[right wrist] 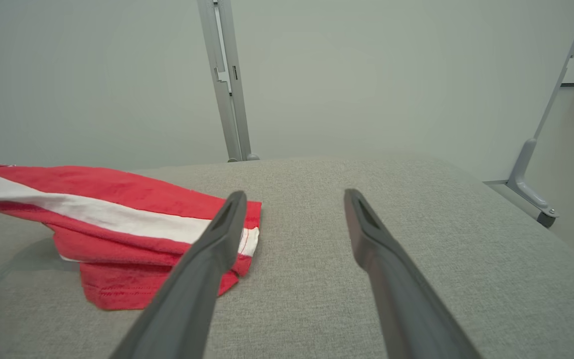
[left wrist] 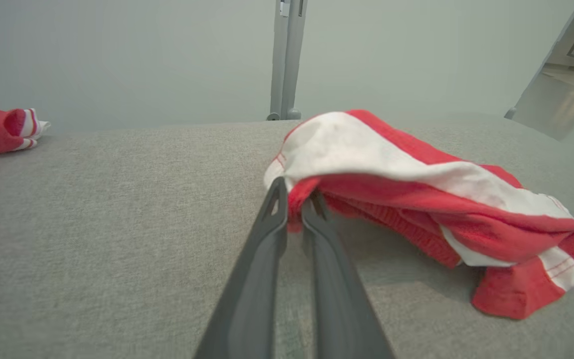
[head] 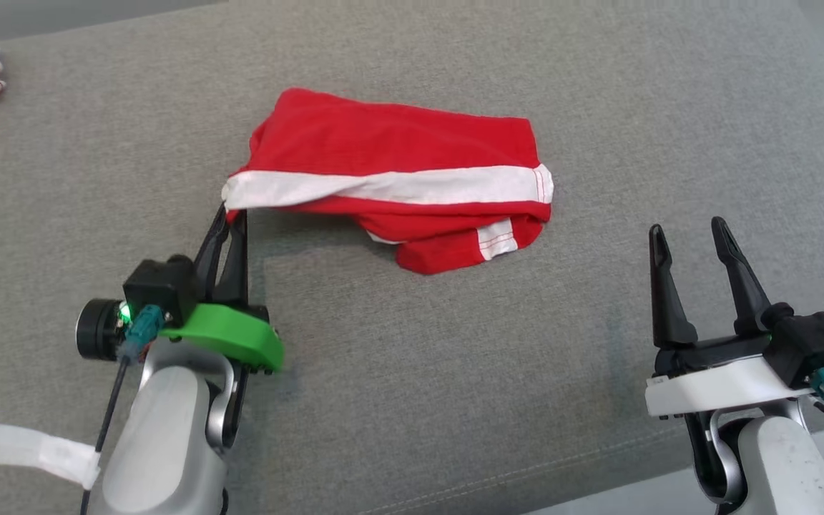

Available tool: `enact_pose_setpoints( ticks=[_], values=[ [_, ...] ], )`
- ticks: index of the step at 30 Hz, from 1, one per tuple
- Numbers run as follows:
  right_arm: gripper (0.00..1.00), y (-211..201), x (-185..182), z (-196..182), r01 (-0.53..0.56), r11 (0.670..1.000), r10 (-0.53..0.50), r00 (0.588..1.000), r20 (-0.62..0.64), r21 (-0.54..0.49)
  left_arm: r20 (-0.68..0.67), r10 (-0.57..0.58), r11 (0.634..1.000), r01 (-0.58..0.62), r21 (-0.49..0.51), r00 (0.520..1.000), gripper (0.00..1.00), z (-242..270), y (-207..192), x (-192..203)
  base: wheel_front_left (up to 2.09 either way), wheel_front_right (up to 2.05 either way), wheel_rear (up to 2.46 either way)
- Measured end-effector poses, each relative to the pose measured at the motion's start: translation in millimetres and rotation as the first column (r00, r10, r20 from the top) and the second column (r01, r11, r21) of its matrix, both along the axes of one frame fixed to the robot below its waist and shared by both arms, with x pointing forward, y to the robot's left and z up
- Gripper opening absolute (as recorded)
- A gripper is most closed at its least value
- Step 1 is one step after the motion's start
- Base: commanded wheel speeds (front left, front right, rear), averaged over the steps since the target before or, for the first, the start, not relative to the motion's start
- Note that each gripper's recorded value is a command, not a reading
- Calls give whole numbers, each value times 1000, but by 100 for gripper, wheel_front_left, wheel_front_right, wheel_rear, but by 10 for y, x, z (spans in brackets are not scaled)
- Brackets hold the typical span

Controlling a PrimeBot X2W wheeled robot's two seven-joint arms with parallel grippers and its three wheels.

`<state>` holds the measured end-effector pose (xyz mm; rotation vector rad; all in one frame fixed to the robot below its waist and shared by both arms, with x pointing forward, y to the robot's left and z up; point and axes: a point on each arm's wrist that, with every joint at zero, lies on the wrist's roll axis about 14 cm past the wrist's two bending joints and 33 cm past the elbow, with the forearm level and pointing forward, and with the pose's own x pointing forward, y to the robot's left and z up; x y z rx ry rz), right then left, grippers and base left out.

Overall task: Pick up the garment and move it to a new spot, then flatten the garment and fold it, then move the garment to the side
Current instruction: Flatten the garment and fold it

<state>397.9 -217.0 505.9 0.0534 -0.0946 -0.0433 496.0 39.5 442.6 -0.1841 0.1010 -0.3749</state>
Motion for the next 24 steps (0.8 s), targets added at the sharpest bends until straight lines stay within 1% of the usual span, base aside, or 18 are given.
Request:
enact_pose_setpoints(
  ticks=[6, 14, 20, 24],
  values=[
    [100, 211, 10, 20, -61, 998, 61, 998, 10, 12, 31, 9, 988, -13, 155, 999, 0, -26, 384, -372, 0, 0, 0],
    [100, 470, 45, 34, -137, 990, 137, 990, 17, 18, -19, 41, 945, -32, 325, 999, 0, -250, 733, -857, 0, 0, 0],
    [100, 543, 52, 45, -158, 987, 158, 987, 20, 15, -47, 64, 929, -42, 367, 997, 0, -362, 816, -1002, 0, 0, 0],
    [100, 554, 45, 32, -161, 987, 161, 987, 15, 14, -64, 50, 905, -18, 424, 997, 0, -476, 806, -1082, 0, 0, 0]
  ],
)
